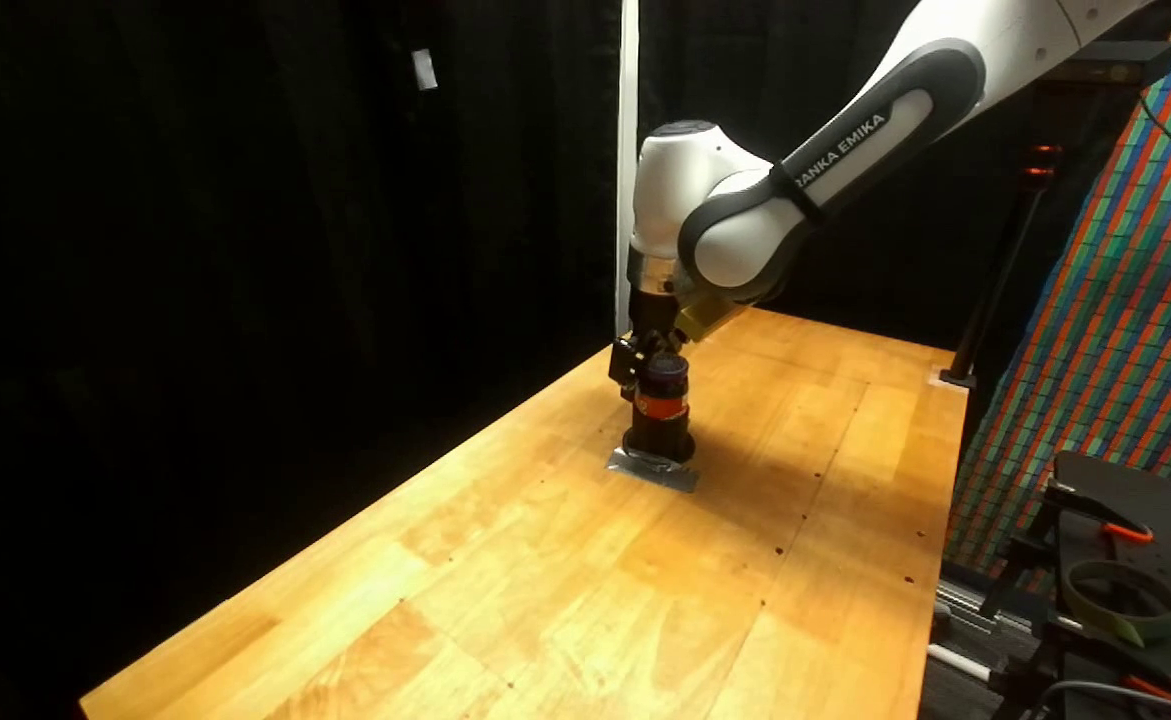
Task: Put the elastic around the bottle
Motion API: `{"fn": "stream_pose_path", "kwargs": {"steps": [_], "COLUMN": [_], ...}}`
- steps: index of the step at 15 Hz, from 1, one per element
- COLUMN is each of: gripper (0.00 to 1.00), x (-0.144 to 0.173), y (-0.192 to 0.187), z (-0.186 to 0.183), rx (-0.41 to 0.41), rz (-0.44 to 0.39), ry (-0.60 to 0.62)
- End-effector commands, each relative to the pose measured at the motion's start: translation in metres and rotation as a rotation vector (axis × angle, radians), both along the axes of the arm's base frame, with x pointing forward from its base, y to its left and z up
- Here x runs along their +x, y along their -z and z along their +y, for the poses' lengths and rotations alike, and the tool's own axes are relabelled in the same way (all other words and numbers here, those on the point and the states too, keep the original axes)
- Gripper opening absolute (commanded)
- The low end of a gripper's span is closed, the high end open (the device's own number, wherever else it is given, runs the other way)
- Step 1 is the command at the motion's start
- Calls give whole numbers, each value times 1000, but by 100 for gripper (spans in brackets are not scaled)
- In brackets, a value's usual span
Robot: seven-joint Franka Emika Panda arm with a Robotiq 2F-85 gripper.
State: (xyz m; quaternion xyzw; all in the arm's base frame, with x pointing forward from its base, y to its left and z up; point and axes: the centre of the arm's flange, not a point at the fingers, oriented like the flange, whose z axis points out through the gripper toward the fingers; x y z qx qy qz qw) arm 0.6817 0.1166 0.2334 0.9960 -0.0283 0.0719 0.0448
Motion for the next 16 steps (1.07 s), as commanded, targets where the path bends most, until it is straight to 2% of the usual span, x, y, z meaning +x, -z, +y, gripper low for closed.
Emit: {"fn": "stream_pose_path", "kwargs": {"steps": [1,3,8,13,16], "gripper": [100,100,100,100,100], "x": [-16,-26,-47,-74,-89], "y": [-12,-22,-49,-49,-46], "z": [0,-3,-22,-34,-37], "rx": [65,92,160,239,246], "rz": [111,145,145,170,161], "ry": [-31,-35,-18,-5,3]}}
